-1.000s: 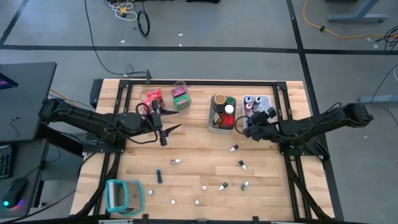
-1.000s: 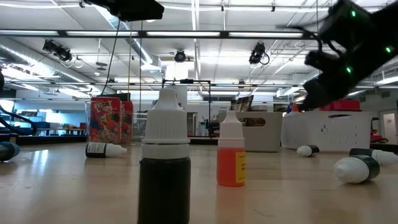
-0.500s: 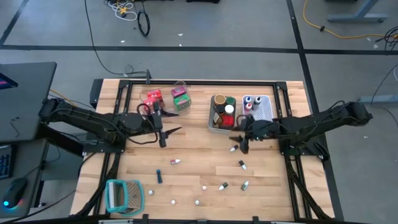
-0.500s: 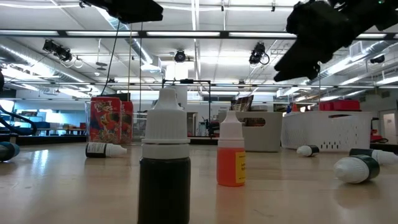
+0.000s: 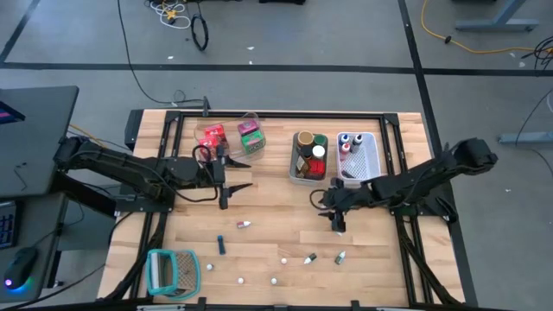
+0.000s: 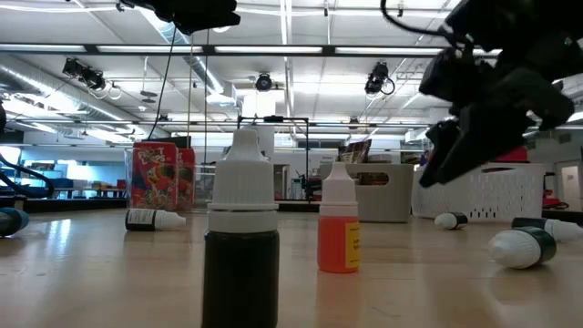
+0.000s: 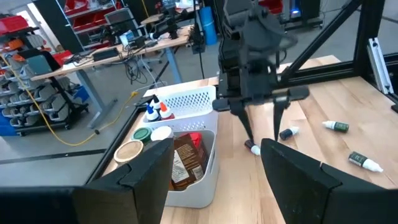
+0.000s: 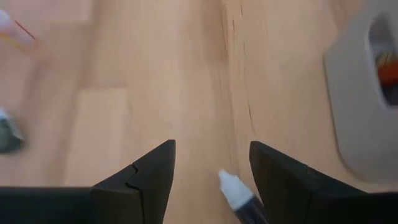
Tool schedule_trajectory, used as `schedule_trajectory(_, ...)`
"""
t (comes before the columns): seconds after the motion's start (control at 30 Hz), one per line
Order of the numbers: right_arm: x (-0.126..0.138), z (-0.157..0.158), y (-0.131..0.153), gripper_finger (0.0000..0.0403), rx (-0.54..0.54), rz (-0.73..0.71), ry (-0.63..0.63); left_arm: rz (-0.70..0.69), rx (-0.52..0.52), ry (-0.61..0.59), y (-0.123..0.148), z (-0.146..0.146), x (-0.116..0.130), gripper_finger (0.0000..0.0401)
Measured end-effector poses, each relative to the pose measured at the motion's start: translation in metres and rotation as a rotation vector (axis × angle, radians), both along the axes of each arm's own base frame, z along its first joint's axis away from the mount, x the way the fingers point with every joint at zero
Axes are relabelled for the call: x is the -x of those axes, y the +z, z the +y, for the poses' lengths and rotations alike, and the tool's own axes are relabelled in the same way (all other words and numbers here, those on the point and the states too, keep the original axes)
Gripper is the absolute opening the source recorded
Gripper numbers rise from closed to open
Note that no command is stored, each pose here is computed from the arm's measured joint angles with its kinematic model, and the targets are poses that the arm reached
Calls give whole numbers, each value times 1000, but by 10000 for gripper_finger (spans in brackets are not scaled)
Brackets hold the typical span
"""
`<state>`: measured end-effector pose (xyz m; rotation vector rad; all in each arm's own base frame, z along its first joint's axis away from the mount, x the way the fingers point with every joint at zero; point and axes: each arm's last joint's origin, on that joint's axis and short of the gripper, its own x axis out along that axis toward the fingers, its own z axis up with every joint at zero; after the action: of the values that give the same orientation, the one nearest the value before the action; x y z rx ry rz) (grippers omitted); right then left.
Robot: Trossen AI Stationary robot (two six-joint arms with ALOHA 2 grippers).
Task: Pick & Place Kitchen Items
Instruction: Put the small red food coloring bottle into the white bin
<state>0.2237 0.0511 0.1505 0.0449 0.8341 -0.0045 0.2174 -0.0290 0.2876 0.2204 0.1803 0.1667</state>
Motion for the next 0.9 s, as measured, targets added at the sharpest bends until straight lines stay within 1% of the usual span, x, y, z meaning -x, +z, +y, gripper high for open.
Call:
schedule_trajectory(0.13,-1,-3,-14,217,29,86,-4,0,0,0,0,0,0,251)
schedule_trajectory(0.3,-1,-7,-25,217,112,160,57,2,-17,12,0,0,0,251)
schedule_trajectory(0.4,0,-10,-30,217,173,195,69,2,-16,13,0,1,0,251)
schedule_trajectory(0.5,0,-11,-33,215,197,223,93,2,-16,13,0,0,0,251)
schedule_trajectory(0.6,0,-11,-35,201,188,235,108,2,-17,13,0,1,0,251)
schedule_trajectory(0.7,-1,-10,-35,176,161,225,111,3,-15,13,0,0,0,251)
schedule_trajectory(0.9,-2,-10,-35,123,54,215,22,3,-15,13,0,0,0,251)
